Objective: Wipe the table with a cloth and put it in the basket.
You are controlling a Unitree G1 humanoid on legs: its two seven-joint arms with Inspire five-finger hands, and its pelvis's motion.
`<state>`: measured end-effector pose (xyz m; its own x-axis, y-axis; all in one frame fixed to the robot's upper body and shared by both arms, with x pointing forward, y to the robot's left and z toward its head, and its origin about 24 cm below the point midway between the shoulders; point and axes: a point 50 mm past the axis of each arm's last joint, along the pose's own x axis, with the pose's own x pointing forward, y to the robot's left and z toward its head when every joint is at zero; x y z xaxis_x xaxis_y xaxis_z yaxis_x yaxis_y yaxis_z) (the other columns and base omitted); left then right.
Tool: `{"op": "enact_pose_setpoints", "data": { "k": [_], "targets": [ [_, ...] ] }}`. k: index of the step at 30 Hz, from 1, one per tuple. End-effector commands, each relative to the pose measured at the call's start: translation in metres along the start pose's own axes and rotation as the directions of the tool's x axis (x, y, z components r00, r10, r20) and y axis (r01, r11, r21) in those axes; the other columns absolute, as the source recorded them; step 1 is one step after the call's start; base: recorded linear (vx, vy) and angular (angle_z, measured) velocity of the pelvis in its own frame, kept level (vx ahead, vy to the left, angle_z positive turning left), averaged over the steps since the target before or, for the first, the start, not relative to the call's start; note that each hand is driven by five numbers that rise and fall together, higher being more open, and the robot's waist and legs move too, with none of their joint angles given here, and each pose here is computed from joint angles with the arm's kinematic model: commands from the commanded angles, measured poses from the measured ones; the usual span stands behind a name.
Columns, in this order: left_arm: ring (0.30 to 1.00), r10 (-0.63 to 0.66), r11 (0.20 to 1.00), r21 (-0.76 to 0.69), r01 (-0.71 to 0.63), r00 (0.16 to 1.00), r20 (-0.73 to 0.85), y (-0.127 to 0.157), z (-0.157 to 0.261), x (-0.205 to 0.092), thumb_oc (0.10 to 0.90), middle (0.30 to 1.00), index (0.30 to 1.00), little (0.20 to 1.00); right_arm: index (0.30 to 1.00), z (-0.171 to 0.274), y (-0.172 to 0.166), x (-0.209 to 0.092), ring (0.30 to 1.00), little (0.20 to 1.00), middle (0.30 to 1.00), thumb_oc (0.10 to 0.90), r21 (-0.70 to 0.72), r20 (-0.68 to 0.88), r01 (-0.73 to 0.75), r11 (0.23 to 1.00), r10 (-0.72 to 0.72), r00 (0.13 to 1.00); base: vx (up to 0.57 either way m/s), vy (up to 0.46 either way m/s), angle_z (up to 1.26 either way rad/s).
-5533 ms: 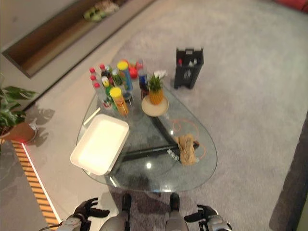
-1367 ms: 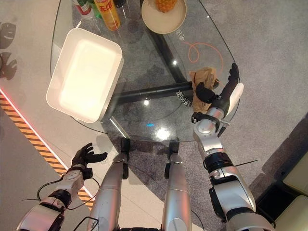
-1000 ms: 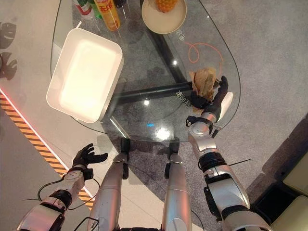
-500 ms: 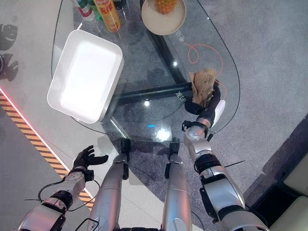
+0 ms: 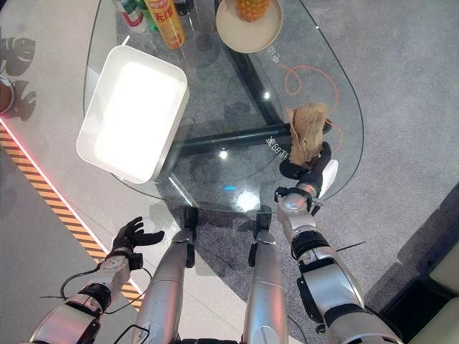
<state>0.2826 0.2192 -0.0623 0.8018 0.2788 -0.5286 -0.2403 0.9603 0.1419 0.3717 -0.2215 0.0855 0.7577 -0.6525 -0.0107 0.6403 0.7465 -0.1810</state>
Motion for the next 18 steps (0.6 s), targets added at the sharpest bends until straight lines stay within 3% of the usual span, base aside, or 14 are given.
{"op": "enact_pose_setpoints", "data": {
  "k": [1, 18],
  "targets": [
    [0.9, 0.043, 0.999, 0.015, -0.043, 0.999, -0.017, 0.008, -0.012, -0.003, 0.8, 0.9, 0.9, 0.9, 0.9, 0.035, -0.008, 0.012, 0.9, 0.9, 0.9, 0.8, 0.049, 0.123, 0.033, 0.998, -0.039, 0.992, 0.0, 0.0, 0.0],
    [0.9, 0.025, 0.999, 0.031, -0.024, 0.999, -0.02, 0.001, -0.011, -0.002, 0.8, 0.9, 0.9, 0.9, 0.9, 0.059, -0.007, 0.02, 0.9, 0.9, 0.9, 0.8, -0.005, 0.172, 0.056, 0.998, -0.054, 0.984, 0.0, 0.0, 0.0]
  ]
}}
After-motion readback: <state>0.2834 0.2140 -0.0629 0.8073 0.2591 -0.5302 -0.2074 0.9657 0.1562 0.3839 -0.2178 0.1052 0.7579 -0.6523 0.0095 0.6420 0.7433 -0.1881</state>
